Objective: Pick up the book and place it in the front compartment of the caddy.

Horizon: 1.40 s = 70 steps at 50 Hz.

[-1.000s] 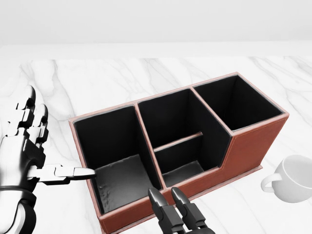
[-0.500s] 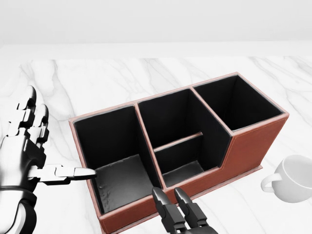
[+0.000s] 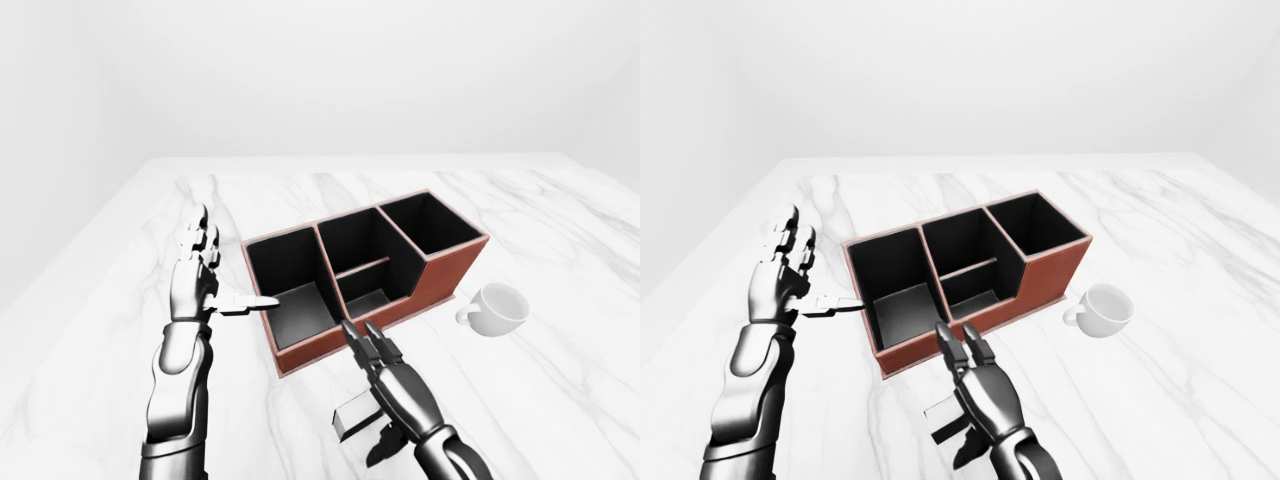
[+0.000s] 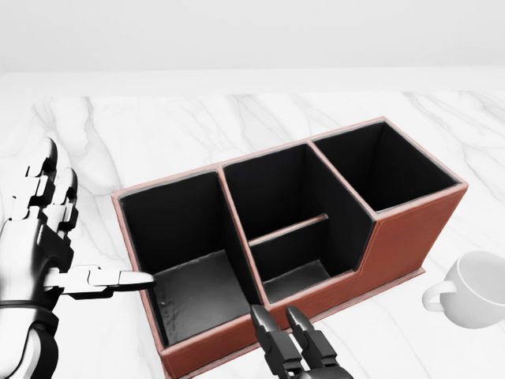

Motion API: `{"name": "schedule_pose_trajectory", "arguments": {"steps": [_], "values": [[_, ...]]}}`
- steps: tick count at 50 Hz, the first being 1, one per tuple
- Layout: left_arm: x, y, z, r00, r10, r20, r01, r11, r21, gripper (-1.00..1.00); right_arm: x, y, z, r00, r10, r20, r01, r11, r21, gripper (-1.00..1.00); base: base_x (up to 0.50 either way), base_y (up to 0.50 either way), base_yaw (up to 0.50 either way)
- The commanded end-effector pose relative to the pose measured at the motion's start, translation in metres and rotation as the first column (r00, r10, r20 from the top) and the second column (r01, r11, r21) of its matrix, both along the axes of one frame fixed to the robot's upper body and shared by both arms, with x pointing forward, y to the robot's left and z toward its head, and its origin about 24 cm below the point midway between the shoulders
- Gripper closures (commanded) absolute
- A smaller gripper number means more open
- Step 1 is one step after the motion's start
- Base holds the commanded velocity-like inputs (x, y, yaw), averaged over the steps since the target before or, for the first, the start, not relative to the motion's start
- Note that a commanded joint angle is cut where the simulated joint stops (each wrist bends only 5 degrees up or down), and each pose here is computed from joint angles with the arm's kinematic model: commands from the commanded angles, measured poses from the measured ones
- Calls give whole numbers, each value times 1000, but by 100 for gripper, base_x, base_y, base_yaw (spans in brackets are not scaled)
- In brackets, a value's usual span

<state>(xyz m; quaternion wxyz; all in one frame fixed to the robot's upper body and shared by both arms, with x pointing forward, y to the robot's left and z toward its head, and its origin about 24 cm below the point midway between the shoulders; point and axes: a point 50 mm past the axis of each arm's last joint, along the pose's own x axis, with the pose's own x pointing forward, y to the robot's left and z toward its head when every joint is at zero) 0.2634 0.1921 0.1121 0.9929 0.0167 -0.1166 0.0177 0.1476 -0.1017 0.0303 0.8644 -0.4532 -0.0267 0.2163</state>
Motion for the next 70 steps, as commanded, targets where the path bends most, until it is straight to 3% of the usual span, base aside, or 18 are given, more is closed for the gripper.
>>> {"name": "schedule_pose_trajectory", "arguments": {"steps": [1, 15, 16, 17, 18, 19, 47, 70], "values": [[0, 0, 0, 1000, 0, -2, 0, 1000, 0, -100, 2, -2, -5, 1000, -13, -10, 13, 1000, -9, -100, 0, 0, 0], [1, 0, -1, 1000, -1, -5, 1, 1000, 0, -100, 3, -3, -11, 999, -24, -28, 24, 1000, -19, -98, 0, 0, 0], [1, 0, -1, 1000, -1, -6, 1, 1000, 0, -100, 3, -3, -11, 999, -24, -30, 24, 1000, -19, -58, 0, 0, 0], [1, 0, -1, 1000, -1, -7, 1, 1000, 0, -100, 3, -4, -12, 999, -25, -33, 24, 999, -21, 39, 0, 0, 0], [1, 0, -2, 1000, -1, -8, 1, 1000, 0, -100, 3, -4, -13, 999, -26, -34, 25, 999, -21, 94, 0, 0, 0], [1, 0, -2, 1000, 0, -7, 0, 1000, 0, -100, 3, -4, -13, 999, -27, -34, 26, 999, -21, 100, 0, 0, 0], [2, 0, -1, 1000, 2, -7, -2, 1000, -1, -100, 6, -6, -7, 999, -32, -20, 31, 999, -23, 100, 0, 0, 0], [1, 2, -1, 1000, 7, -6, -7, 1000, -2, -100, 27, -24, 50, 991, -65, 113, 65, 998, 6, 100, 0, 0, 0]]}}
